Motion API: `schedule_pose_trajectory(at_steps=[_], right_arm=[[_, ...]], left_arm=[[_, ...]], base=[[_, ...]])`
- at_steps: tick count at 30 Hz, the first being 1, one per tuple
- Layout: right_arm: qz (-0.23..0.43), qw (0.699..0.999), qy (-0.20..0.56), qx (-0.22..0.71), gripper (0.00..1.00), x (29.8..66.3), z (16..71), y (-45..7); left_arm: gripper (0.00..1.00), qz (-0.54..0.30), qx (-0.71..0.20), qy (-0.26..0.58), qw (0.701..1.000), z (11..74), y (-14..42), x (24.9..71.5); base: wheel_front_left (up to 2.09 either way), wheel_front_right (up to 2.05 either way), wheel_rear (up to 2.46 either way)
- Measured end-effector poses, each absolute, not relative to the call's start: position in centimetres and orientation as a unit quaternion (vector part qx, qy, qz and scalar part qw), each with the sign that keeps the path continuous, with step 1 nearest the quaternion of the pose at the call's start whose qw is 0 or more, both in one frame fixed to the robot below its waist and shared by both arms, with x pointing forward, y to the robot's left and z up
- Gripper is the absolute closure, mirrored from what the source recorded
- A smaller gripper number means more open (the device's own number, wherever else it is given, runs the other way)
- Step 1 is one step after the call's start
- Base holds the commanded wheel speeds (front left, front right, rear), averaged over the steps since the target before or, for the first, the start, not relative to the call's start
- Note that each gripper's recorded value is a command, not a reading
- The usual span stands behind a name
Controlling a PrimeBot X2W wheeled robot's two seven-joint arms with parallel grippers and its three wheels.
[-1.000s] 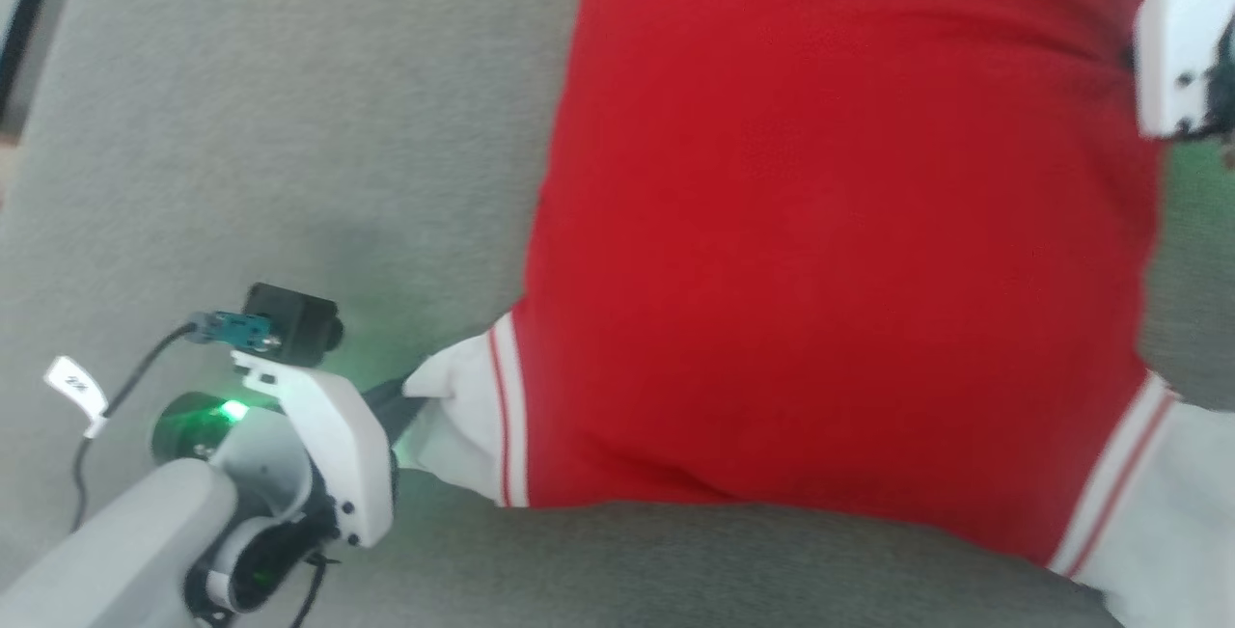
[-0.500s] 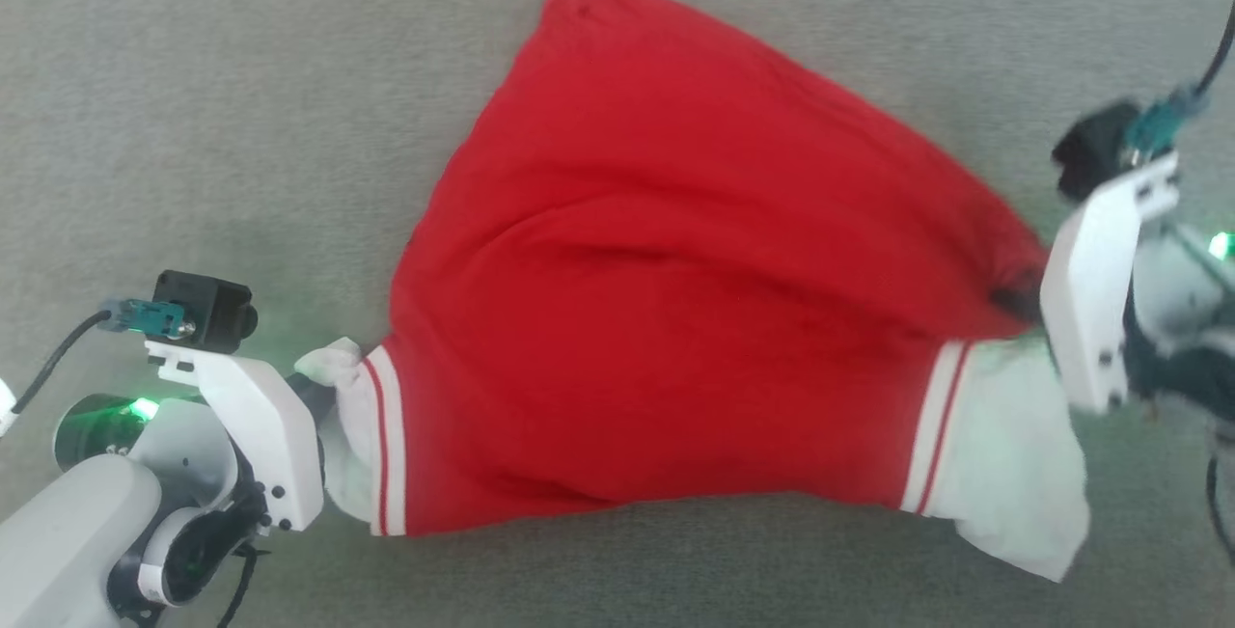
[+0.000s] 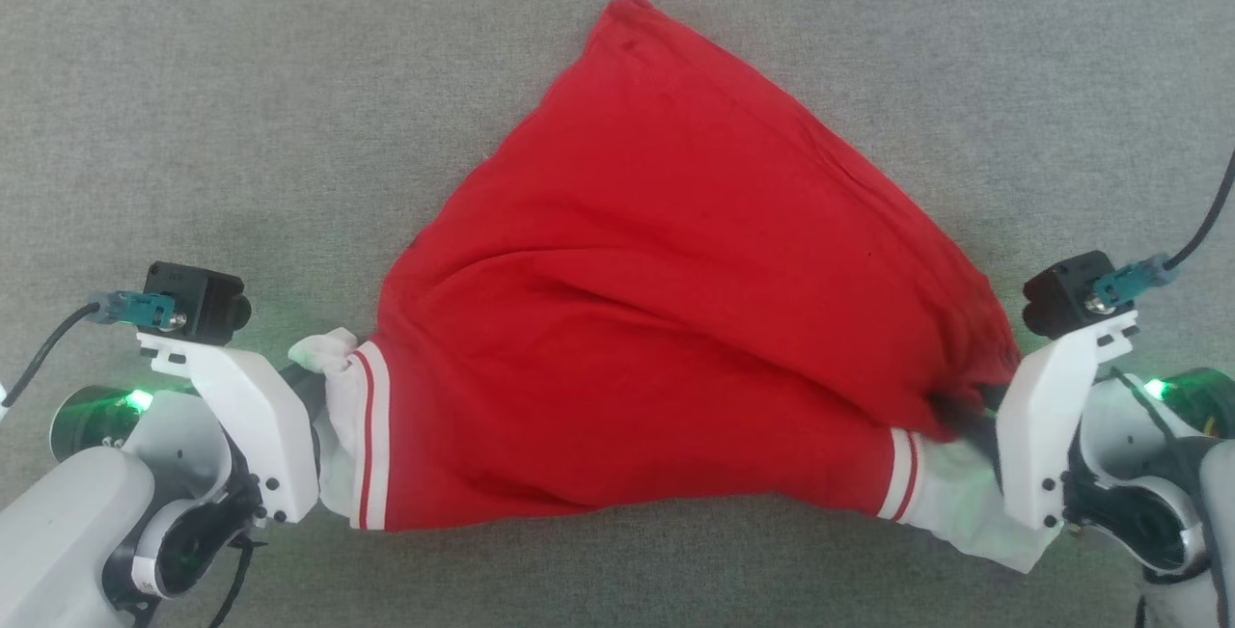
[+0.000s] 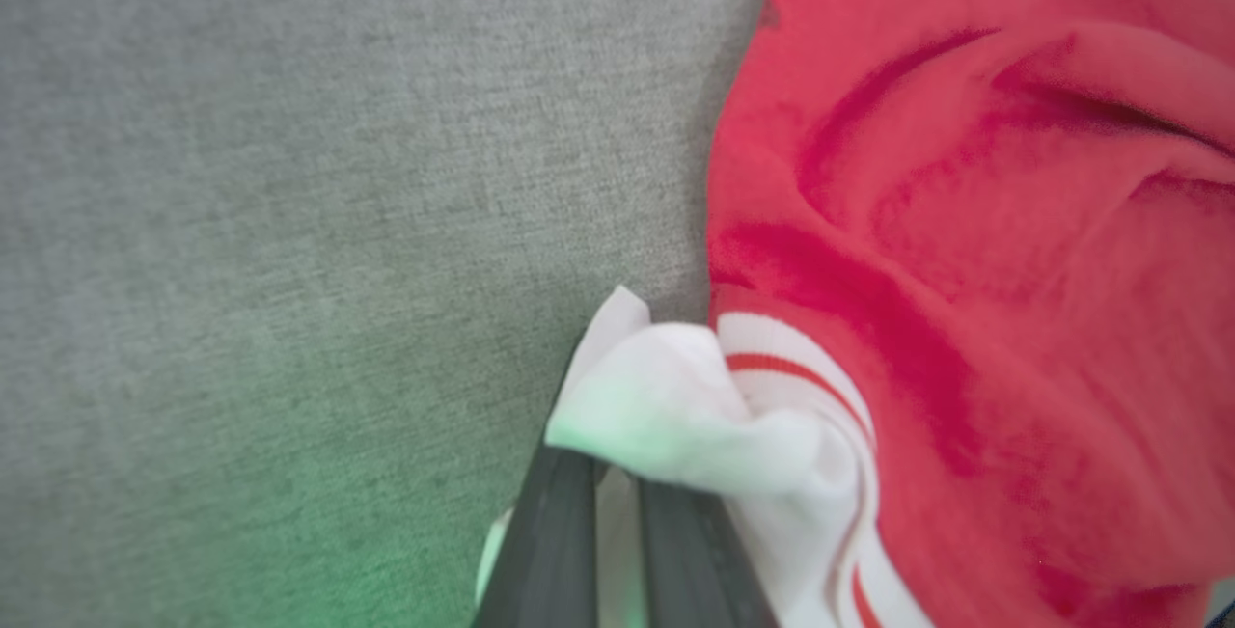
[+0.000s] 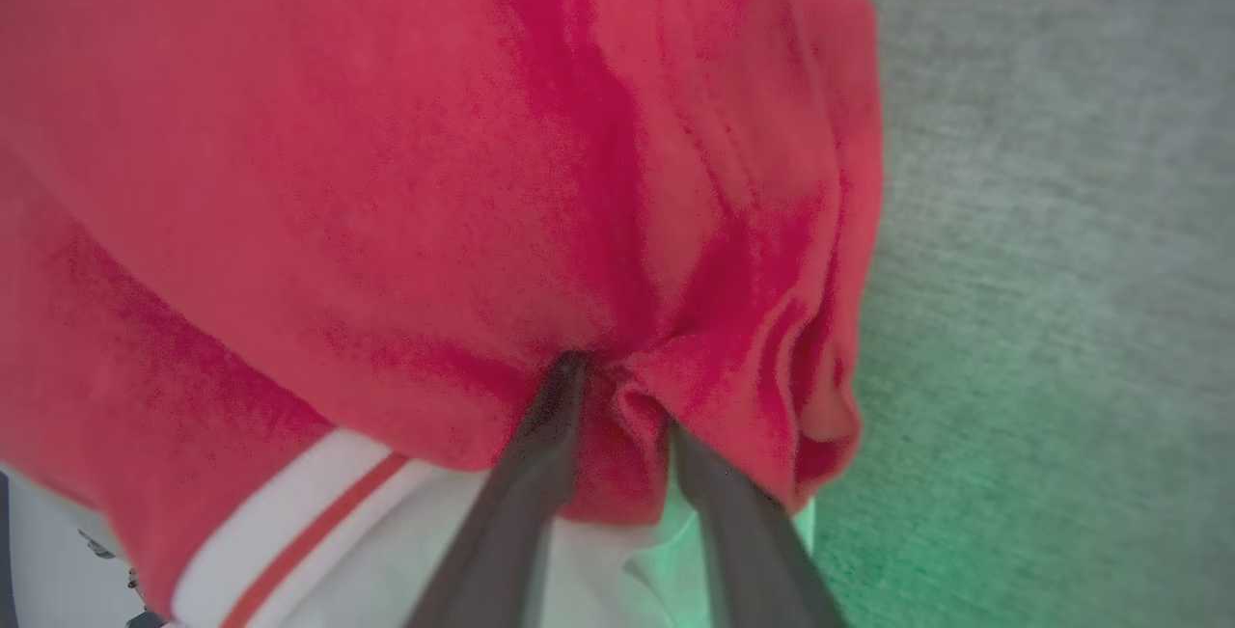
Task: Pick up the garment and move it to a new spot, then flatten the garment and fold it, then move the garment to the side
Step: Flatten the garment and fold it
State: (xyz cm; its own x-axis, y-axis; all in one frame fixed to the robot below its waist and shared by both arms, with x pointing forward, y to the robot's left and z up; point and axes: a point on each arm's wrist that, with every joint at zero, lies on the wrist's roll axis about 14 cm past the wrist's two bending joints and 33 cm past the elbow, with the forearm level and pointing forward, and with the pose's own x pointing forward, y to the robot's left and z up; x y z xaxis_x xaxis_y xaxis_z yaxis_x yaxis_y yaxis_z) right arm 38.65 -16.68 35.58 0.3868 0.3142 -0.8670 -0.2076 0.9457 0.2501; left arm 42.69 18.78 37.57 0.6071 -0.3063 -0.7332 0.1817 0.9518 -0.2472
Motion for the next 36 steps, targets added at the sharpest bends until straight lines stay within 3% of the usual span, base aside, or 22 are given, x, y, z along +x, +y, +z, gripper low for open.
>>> schedule_pose_trajectory(at_steps=[7,16,22,29,36], right_arm=[[0.169,0.849,0.499,0.054,0.0,39.6,37.5,-16.3],[0.178,0.911,0.37,0.032,0.0,42.5,46.0,-16.1],[0.207,0.937,0.283,-0.007,0.0,46.1,50.6,-13.8],[0.269,0.927,0.261,-0.028,0.0,52.0,51.3,-8.9],[0.294,0.9,0.318,-0.052,0.0,57.7,48.2,-5.3]], left_arm=[[1.0,-0.135,-0.077,0.417,0.896,38.1,18.9,42.5],[1.0,-0.126,-0.085,0.415,0.897,38.6,19.2,40.9],[1.0,-0.118,-0.091,0.415,0.898,38.8,19.5,40.1],[1.0,-0.112,-0.101,0.414,0.898,38.7,19.7,39.6],[1.0,-0.107,-0.117,0.412,0.897,38.3,19.7,39.3]], base=[[0.0,0.0,0.0],[0.0,0.0,0.0],[0.0,0.0,0.0],[0.0,0.0,0.0],[0.0,0.0,0.0]])
